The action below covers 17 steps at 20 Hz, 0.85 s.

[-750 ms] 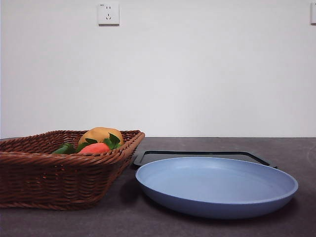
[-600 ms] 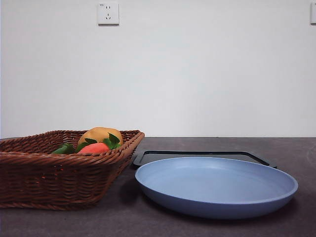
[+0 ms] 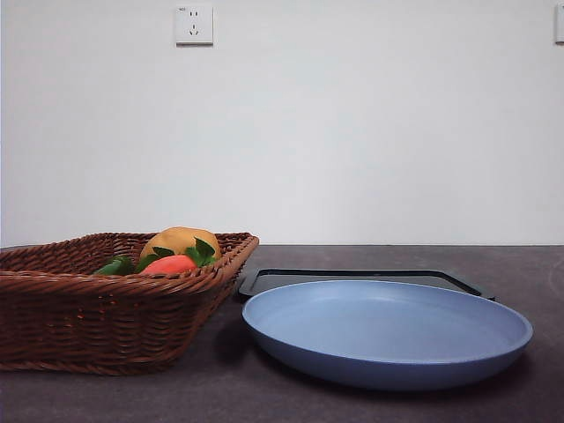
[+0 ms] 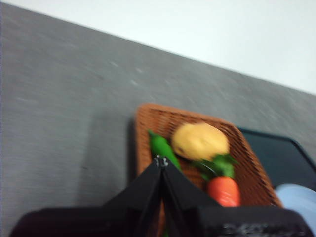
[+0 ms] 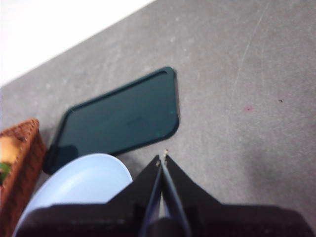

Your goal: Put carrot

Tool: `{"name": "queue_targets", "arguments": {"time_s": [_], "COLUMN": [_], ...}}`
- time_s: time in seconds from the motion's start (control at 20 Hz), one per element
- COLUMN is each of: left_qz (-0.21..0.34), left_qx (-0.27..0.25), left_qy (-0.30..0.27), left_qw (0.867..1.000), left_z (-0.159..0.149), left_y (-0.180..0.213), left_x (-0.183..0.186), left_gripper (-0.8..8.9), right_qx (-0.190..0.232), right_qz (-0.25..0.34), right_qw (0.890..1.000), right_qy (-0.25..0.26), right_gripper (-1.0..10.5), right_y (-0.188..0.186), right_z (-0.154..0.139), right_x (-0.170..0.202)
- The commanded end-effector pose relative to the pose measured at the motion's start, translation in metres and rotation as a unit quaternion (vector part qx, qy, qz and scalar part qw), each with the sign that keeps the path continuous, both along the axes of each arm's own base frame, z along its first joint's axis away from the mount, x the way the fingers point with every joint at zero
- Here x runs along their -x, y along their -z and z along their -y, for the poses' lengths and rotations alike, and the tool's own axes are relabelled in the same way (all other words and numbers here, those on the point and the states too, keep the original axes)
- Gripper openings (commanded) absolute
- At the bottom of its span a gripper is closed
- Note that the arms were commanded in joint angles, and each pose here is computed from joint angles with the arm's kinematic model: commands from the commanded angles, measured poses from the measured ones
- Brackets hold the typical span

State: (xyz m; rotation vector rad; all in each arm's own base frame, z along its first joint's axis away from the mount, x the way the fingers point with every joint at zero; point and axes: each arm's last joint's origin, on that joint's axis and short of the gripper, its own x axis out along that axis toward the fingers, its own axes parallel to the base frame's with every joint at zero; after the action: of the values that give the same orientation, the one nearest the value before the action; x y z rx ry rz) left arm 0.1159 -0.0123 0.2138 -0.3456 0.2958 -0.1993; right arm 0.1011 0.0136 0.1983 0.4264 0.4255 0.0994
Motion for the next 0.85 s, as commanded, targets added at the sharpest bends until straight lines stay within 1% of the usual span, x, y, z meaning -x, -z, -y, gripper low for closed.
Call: {"name": "queue_targets", "arguments": {"time_s": [0.05,0.1,0.2,0.3,0.4,0.5,0.6,0.65,0.7,0.8,0.85], "left_qz": [-0.021,-0.035,-0.06,-0.099,-0.147,-0.188,-0.203,-0.204,-0.204,-0.198,-0.197], "left_qx": [0.0,0.006,0.007,0.005,-0.001,-0.004,0.012,0.018,0.017,0.017,0.016], "left_qy": [0.046,0.068,0.116,0.157,0.207,0.243,0.28,0.292,0.295,0.297,0.298], "left_qw": [0.999,0.997,0.991,0.983,0.967,0.952,0.938,0.934,0.933,0.934,0.934], "left_z": [0.003,0.005,0.009,0.015,0.023,0.03,0.036,0.038,0.039,0.041,0.041], "left_y": [-0.011,-0.015,-0.021,-0.024,-0.024,-0.019,-0.013,-0.012,-0.012,-0.013,-0.013], "left_x": [-0.012,-0.02,-0.035,-0.049,-0.062,-0.072,-0.077,-0.078,-0.078,-0.079,-0.079], "left_gripper": [0.07,0.07,0.07,0.07,0.07,0.06,0.1,0.17,0.66,2.4,2.76], "right_qx": [0.026,0.026,0.025,0.007,-0.015,-0.038,-0.051,-0.053,-0.053,-0.054,-0.054], "right_qz": [-0.025,-0.045,-0.075,-0.112,-0.149,-0.189,-0.222,-0.237,-0.248,-0.262,-0.267], "right_qw": [0.999,0.998,0.995,0.989,0.979,0.964,0.952,0.949,0.946,0.943,0.941], "right_qy": [-0.012,-0.017,-0.054,-0.095,-0.141,-0.181,-0.204,-0.203,-0.201,-0.2,-0.199], "right_gripper": [0.1,0.1,0.1,0.1,0.1,0.1,0.2,0.5,1.1,2.5,2.8], "right_y": [-0.013,-0.018,-0.027,-0.03,-0.026,-0.016,-0.006,-0.001,0.003,0.009,0.012], "right_z": [-0.001,-0.001,-0.004,-0.008,-0.012,-0.016,-0.018,-0.019,-0.019,-0.02,-0.02], "right_x": [-0.005,-0.009,-0.018,-0.028,-0.04,-0.049,-0.057,-0.06,-0.063,-0.07,-0.072]}}
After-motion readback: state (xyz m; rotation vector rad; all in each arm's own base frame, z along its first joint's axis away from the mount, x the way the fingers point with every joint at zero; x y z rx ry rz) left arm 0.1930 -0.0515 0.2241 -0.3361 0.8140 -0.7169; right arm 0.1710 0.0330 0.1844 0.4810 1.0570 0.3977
